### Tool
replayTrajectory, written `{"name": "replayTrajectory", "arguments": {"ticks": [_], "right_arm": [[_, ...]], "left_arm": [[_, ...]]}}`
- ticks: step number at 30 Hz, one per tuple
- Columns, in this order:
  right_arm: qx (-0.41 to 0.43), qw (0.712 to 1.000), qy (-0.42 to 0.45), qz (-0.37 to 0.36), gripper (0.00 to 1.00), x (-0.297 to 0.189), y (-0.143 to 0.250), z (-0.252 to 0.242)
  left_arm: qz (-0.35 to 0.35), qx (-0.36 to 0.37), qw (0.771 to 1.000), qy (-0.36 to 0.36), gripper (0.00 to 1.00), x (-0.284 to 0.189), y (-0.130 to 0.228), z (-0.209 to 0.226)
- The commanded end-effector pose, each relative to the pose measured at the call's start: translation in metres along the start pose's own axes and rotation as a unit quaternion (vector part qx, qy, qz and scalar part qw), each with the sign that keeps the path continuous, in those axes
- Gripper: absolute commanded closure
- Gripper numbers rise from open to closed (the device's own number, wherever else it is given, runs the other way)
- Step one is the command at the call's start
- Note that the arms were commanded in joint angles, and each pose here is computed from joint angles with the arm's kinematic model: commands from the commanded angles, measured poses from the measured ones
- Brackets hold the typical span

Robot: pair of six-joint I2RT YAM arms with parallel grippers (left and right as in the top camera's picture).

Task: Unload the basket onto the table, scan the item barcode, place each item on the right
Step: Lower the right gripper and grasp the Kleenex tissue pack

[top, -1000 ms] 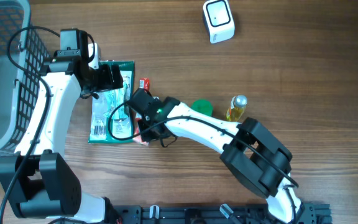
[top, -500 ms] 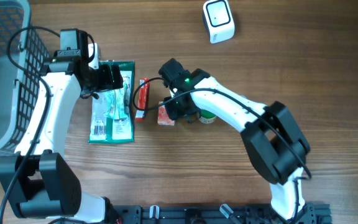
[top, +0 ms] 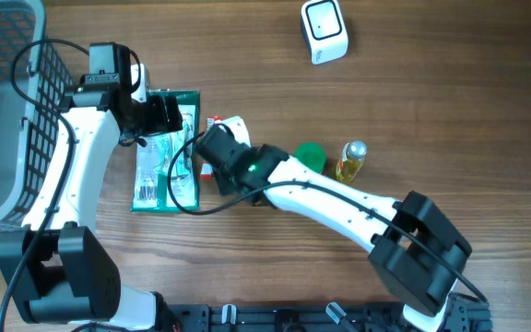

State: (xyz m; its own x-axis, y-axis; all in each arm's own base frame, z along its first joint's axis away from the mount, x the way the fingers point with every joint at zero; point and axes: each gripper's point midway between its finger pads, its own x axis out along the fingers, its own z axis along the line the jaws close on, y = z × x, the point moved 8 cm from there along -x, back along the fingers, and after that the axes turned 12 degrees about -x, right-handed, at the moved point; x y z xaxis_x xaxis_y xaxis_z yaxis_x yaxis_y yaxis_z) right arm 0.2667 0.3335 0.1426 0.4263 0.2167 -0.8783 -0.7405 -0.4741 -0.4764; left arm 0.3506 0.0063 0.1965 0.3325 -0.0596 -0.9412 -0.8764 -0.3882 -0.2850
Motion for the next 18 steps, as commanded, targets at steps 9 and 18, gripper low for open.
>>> {"name": "replayTrajectory", "arguments": {"ticks": [9,18], "right_arm": [[0.023,0.998,-0.006,-0.049,0.6,0.039,0.028,0.001],[0.001,1.0,0.008,-0.013,0.56,0.046,0.042,-0.003]], "left_arm": [[-0.013,-0.001,1.0,0.001,0.0,-0.007,-0.004,0.0],[-0.013,-0.001,1.0,0.001,0.0,-0.007,-0.004,0.0]]}}
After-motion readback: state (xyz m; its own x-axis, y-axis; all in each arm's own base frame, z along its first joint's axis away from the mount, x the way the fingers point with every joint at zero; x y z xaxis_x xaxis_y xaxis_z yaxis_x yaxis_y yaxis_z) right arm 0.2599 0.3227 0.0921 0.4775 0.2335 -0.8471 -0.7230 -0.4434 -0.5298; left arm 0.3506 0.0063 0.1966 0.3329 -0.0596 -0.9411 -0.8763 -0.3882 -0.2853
